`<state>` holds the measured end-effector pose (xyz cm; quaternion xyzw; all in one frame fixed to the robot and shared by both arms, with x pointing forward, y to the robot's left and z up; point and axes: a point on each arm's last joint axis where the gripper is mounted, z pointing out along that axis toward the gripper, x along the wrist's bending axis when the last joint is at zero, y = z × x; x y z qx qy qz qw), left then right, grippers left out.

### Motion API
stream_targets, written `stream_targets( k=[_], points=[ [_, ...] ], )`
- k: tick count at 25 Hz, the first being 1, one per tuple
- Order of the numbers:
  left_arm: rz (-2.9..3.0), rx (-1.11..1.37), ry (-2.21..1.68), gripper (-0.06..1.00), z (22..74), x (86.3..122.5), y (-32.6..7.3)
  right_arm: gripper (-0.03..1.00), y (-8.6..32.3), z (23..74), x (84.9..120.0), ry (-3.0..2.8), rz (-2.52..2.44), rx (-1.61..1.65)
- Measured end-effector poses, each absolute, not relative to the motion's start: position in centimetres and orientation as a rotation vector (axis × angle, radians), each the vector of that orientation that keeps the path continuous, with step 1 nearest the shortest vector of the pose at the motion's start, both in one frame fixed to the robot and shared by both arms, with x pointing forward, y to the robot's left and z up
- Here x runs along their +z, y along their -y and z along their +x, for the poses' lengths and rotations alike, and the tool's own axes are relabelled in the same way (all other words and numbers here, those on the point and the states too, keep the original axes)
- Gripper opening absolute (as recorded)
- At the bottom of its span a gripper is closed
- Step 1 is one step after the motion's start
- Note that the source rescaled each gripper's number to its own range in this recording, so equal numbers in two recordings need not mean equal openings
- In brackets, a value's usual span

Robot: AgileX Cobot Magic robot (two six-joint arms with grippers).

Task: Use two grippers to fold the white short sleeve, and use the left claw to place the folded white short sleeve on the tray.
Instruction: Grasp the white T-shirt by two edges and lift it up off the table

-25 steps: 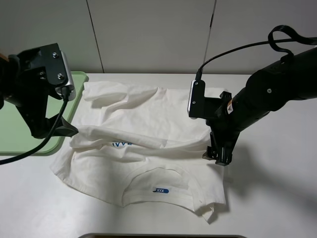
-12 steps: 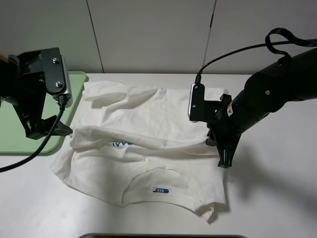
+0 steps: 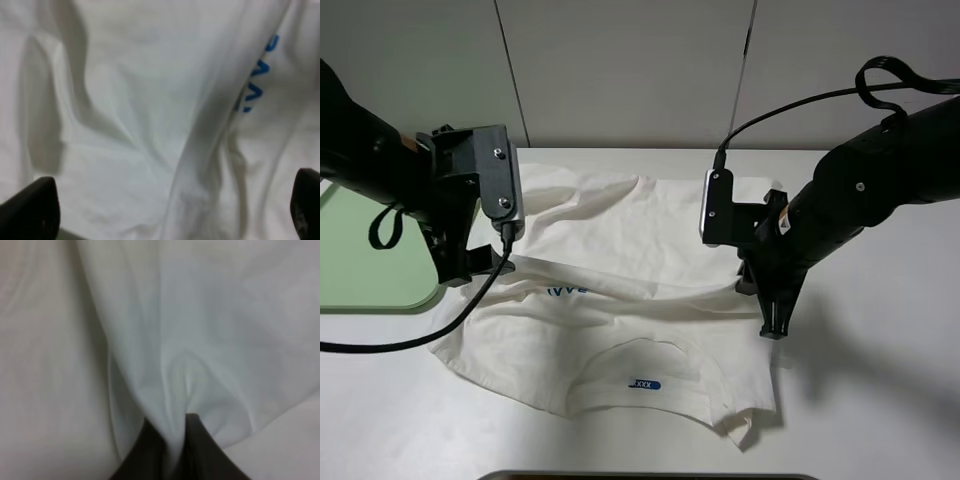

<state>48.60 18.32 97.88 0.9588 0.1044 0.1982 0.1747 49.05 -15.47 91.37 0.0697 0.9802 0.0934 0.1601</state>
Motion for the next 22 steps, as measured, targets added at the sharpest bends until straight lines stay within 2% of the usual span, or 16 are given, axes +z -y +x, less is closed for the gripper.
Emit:
stream_targets(
  k=[13,22],
  points=[
    [2.84,0.377,-0.307,0.85,50.0,91.9,-17.5,0.0,15.6,48.9,91.3,-2.82,0.192,0.242],
    [2.801,0.444,-0.409,0.85,50.9,90.8,-17.4,0.0,15.9,48.5,91.2,-2.865,0.197,0.198]
  ],
)
